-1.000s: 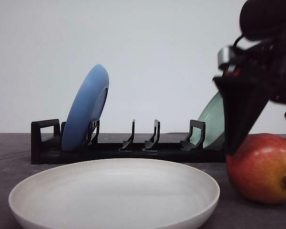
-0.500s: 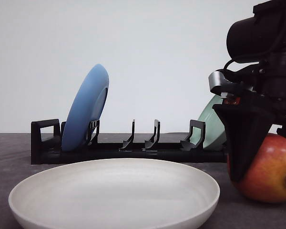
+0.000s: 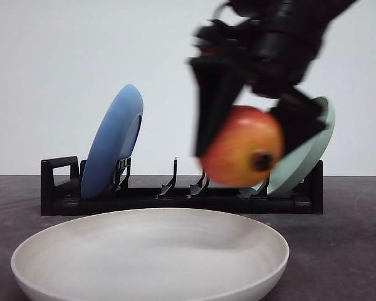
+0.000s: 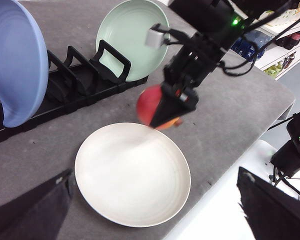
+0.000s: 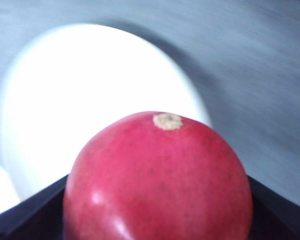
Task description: Place pomegranate in white plate
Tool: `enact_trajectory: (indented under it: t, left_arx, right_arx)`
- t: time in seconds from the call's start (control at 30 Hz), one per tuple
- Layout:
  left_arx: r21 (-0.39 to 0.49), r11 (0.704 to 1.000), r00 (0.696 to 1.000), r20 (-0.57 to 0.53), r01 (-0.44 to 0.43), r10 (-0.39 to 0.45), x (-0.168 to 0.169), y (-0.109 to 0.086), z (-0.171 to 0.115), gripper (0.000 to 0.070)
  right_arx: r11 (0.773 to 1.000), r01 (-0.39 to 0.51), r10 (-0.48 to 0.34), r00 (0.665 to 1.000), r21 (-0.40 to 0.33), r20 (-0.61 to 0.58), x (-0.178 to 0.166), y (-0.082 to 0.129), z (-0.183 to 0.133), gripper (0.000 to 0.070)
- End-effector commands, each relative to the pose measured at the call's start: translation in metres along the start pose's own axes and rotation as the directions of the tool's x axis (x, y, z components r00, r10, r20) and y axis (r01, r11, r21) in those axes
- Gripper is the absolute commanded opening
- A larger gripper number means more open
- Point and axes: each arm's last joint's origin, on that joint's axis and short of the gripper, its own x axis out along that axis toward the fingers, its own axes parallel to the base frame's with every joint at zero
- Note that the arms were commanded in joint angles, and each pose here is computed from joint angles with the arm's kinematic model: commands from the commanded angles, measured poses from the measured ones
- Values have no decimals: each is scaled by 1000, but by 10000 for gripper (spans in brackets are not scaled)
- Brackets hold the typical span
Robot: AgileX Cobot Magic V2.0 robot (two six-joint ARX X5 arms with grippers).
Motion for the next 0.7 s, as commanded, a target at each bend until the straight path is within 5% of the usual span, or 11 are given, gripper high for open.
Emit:
enact_trajectory:
  t: [0.0,0.47,0.67]
  left_arx:
    - [0,1000,1000,14,11,-11,-1,-1,2,626]
    - [-17,999,997,71,-39,41,-1,-1,5,626]
    - [-17,999,997,71,-39,41,-1,-1,5,626]
  right_arx:
    - [1000,-14,14,1000,4,-5,10,11,4,427]
    - [997,-31,23,993,-65,-120,68,38,-4,431]
    - [997,-32,24,993,-70,-120,69,38,-5,668]
